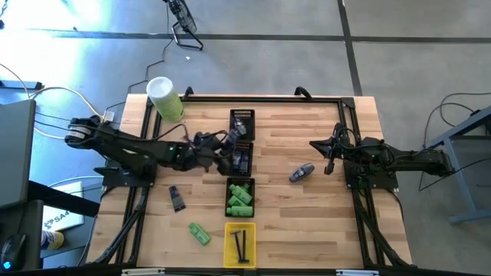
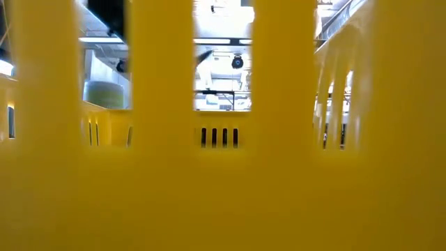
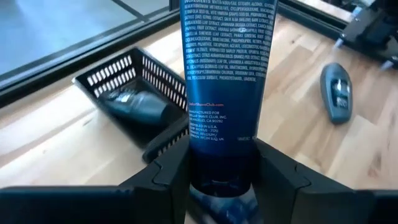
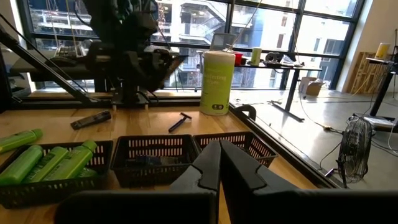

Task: Pick & Place Travel size toiletries
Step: Put the dark blue shave butter bottle into the center black bin

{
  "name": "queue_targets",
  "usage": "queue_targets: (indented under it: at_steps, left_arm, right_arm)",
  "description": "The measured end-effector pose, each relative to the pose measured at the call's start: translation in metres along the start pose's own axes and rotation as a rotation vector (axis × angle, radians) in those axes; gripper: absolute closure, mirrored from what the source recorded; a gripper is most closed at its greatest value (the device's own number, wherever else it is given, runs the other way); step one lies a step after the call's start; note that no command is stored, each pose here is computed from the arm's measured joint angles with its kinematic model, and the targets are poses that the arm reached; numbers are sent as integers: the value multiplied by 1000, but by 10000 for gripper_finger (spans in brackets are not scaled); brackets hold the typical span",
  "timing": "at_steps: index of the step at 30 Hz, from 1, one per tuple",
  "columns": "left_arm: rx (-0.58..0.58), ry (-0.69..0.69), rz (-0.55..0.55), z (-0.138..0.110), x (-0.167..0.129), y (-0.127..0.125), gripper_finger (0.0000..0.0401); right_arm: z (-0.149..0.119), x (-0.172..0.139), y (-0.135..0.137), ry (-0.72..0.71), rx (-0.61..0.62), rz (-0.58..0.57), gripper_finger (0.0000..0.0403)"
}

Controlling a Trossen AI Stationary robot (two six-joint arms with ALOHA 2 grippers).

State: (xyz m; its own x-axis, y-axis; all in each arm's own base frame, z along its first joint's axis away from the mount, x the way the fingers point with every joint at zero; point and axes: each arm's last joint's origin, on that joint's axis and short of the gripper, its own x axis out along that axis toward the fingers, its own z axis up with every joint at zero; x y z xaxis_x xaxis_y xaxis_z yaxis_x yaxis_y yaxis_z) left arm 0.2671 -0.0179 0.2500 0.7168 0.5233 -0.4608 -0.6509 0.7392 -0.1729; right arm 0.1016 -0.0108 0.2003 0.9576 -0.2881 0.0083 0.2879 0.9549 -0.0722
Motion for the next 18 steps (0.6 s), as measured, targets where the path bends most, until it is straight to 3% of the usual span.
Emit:
queue_targets:
  at_steps: [8,18]
  left_arm:
    - [-79,29,-78,6,33,3,267]
    - [-75,105,-122,4,51,-5,267]
  right_arm:
    - [0,0,0,0,-1,0,401]
    - [0,0,0,0,-1,0,401]
